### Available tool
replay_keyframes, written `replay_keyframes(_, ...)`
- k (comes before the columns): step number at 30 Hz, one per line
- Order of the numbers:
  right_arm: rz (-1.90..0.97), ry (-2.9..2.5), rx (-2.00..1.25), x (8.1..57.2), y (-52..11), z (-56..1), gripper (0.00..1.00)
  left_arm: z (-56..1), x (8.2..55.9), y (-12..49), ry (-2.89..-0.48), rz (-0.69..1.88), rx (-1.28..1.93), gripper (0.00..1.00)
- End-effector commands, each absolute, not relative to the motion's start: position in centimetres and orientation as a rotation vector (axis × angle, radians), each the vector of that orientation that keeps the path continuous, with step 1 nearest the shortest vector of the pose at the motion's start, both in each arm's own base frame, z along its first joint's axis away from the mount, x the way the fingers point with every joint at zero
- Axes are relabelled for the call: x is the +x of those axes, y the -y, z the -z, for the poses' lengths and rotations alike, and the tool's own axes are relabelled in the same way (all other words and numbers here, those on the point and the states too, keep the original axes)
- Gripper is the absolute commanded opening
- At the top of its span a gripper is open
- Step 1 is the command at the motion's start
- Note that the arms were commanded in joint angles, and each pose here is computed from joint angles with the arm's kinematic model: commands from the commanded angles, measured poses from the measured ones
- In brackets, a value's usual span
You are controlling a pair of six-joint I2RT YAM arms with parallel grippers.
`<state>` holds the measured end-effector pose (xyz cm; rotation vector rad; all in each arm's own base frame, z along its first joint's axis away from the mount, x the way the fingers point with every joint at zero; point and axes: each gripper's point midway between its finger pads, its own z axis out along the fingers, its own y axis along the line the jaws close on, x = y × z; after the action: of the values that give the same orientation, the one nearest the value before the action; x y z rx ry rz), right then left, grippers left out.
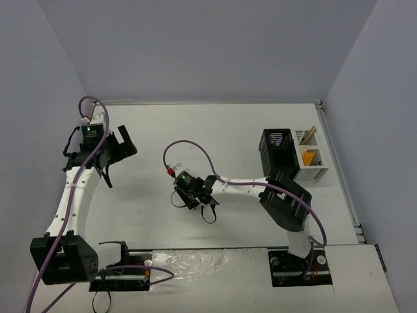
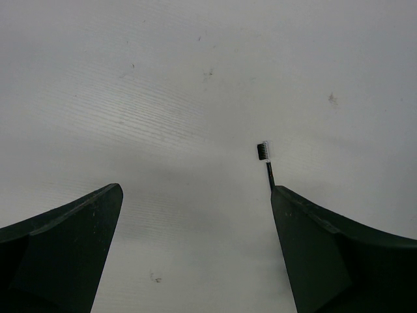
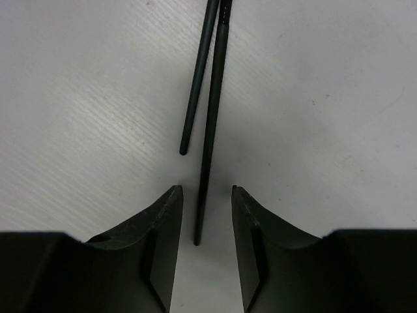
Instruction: Organize the makeup
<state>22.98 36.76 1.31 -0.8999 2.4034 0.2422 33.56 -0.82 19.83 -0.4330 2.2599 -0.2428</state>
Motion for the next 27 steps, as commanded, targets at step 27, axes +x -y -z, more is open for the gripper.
replay_keyframes(27,-0.121,-2.555,-0.656,22.9,-26.5,-1.6,0.31,-23.0,34.6,0.6,-2.162,0.245,-0.412,0.97)
